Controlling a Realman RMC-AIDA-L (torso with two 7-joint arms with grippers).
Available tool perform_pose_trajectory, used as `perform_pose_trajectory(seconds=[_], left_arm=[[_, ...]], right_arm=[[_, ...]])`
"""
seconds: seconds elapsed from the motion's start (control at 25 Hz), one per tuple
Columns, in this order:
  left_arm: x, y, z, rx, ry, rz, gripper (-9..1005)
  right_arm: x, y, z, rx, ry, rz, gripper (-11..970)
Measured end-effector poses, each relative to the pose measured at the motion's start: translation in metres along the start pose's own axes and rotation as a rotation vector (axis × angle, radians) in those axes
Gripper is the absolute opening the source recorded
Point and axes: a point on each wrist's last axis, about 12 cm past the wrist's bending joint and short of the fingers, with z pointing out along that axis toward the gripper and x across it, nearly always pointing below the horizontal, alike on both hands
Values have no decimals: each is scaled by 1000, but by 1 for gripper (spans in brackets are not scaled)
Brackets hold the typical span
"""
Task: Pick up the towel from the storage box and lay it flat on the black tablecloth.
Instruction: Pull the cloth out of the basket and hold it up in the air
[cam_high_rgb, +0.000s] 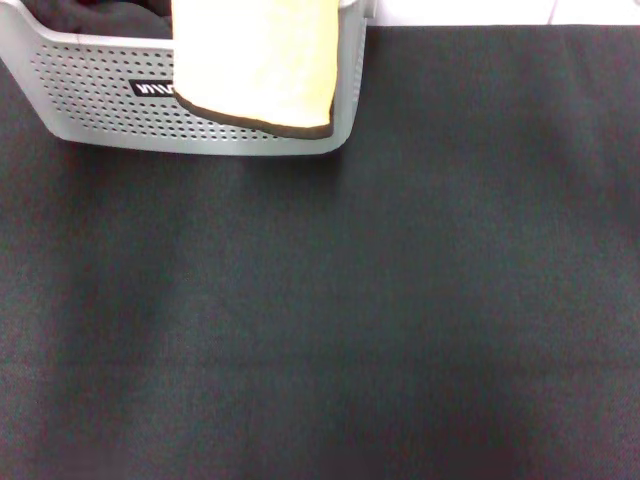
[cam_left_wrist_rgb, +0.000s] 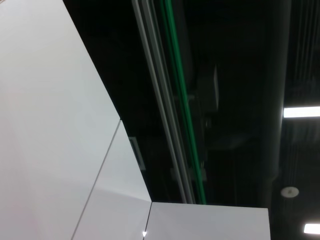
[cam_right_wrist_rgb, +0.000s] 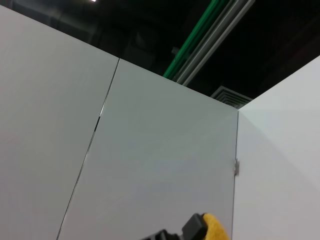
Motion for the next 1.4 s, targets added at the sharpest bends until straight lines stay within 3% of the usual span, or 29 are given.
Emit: perform_pose_trajectory(seconds=[0.32,0.72,1.0,1.4], left_arm=[[8,1,9,24,-14,10,15],[16,1,12,38,-28,40,15],[8,1,-3,-1,-32,61,15],[8,0,-8,-15,-37,60,15]], right_arm=[[24,0,10,48,64,-23,768],[37,-7,13,114,151,-50,768],[25,-1,-13,152,101,-63,768],[7,-12,-55,273,91,-135,768]])
